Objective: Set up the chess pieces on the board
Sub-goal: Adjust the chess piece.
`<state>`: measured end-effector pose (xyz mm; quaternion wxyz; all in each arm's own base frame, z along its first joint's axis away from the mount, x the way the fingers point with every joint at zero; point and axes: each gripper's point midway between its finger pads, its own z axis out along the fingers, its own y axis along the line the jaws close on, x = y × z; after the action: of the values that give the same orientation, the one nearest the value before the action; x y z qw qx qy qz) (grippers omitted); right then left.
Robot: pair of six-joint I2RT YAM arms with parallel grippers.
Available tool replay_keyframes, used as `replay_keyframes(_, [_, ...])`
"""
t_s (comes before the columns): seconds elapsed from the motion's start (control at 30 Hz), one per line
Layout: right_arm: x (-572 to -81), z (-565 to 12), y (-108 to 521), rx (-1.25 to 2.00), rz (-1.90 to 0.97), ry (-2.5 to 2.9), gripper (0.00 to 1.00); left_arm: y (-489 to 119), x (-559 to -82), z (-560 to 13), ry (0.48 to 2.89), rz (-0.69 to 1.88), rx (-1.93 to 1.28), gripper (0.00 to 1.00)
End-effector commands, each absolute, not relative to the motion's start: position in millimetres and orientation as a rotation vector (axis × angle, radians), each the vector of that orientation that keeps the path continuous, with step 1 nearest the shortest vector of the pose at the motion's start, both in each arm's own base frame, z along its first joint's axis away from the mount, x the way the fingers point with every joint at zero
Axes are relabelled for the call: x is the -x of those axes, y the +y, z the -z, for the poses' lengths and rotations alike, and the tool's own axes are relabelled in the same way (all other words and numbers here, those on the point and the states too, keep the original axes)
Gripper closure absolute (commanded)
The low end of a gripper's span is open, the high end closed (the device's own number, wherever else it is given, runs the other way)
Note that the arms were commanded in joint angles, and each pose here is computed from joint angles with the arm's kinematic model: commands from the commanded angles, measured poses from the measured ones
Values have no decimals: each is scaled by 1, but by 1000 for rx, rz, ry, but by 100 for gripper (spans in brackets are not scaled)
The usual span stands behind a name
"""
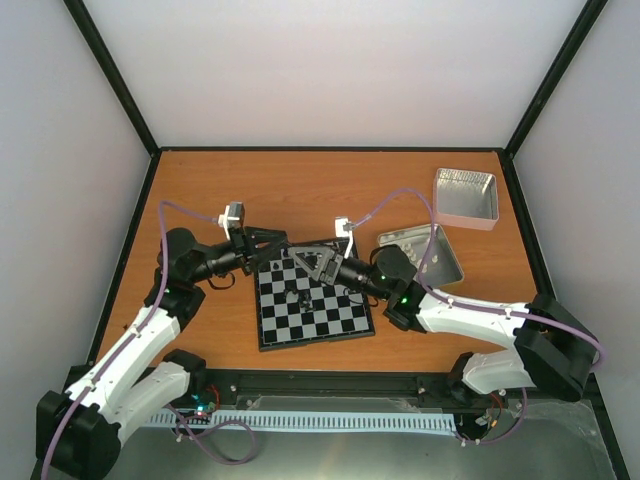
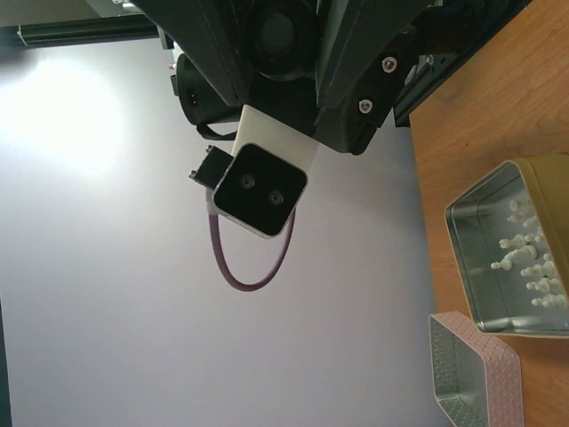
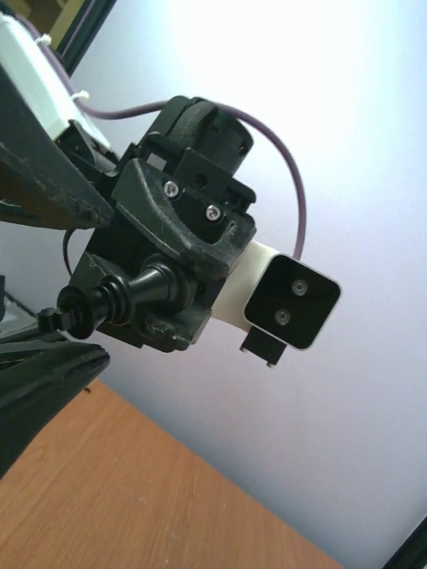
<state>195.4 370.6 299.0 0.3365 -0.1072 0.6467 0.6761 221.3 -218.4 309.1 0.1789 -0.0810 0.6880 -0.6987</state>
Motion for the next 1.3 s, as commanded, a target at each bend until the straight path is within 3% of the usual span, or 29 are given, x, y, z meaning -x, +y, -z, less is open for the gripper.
replay_keyframes(0.0, [-195,-318,360,204,-1821,1553,64,-217,-216,-336,1872,2001,185,85])
replay_keyframes(0.2, [-199,-317,359,167,-1825,1556,54,-216,-215,-332,1874,2008,206,85])
replay_keyframes(0.3, [-200,-320,358,155,-1827,1547,54,-216,-215,-332,1876,2008,201,85])
replay_keyframes(0.53, [-198,-321,364,197,-1828,1561,74,-217,-217,-326,1894,2004,212,84])
replay_keyframes(0.77, [-196,-316,367,220,-1819,1592,74,-216,-218,-326,1890,1998,223,84])
replay_keyframes(0.9, [-197,-316,367,223,-1810,1592,89,-216,-220,-323,1897,1994,234,82])
replay_keyframes(1.0, [-200,-315,365,210,-1779,1607,94,-216,-221,-319,1908,1986,243,76])
replay_keyframes(1.1, [-206,-304,365,201,-1693,1693,97,-214,-224,-312,1930,1921,246,61])
replay_keyframes(1.2, [-214,-284,364,234,-1532,1845,97,-206,-231,-297,1979,1734,244,43])
replay_keyframes(1.27, [-219,-265,359,274,-1379,1979,97,-193,-240,-282,2023,1517,248,36])
